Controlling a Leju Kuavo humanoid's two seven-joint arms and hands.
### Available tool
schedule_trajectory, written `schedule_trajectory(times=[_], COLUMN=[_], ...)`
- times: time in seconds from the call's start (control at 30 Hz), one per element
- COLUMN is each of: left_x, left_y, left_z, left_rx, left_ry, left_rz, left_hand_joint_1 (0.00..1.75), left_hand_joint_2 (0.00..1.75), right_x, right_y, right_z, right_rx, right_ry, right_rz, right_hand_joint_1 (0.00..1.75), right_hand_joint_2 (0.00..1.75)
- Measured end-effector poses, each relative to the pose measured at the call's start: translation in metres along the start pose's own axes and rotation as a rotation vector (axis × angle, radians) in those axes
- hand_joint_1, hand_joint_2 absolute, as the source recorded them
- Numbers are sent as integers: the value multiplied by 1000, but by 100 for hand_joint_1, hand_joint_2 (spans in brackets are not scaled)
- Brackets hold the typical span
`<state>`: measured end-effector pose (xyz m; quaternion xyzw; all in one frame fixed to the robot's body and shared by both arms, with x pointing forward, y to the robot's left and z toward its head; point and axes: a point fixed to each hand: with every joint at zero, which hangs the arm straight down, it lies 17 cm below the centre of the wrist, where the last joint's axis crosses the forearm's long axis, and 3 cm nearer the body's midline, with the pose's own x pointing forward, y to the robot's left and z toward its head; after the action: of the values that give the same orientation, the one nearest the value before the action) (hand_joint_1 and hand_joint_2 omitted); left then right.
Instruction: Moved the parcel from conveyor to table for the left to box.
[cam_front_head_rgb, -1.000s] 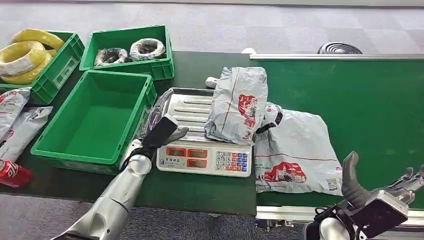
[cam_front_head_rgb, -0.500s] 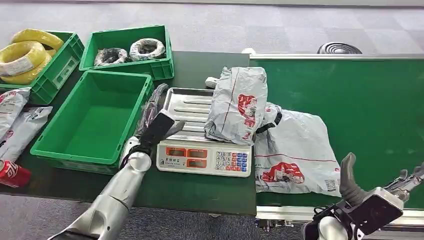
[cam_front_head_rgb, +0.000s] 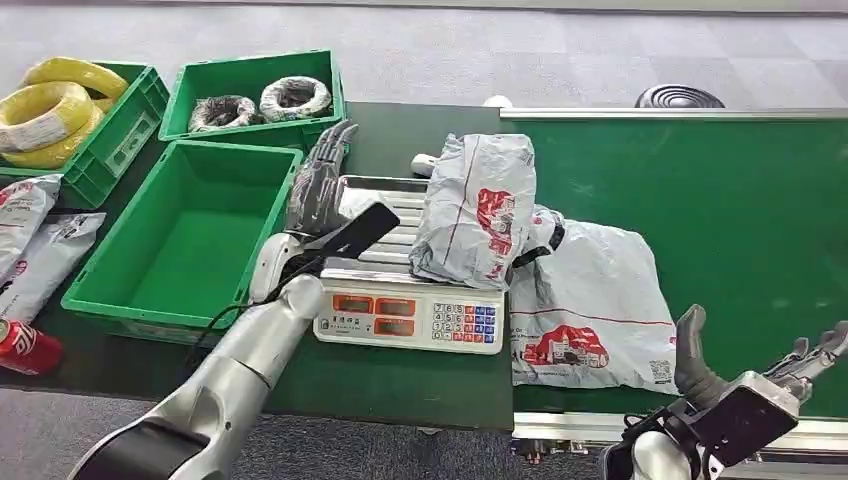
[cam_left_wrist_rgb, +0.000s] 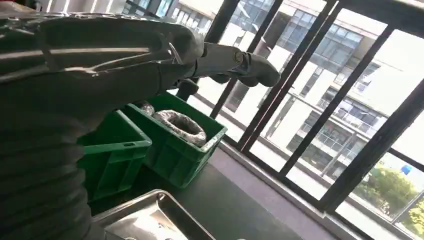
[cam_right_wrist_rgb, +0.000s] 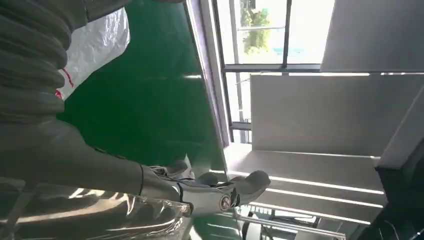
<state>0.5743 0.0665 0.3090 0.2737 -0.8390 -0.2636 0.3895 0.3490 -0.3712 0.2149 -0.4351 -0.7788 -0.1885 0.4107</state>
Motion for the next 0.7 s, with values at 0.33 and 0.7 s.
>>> schedule_trajectory(times=[0.33,0.7], left_x=[76,130], left_y=[-68,-155], left_z=[7,70], left_rx=[-199,-519], left_ry=[-138,-310], left_rz=[-47,-142], left_hand_joint_1=[0,0], left_hand_joint_2=[175,175], right_x=[-2,-7], right_y=[-2,-17], right_z=[1,6], right_rx=[-2,-14], right_ry=[7,18], right_rz=[1,20], right_hand_joint_1=[0,0], right_hand_joint_2=[175,175])
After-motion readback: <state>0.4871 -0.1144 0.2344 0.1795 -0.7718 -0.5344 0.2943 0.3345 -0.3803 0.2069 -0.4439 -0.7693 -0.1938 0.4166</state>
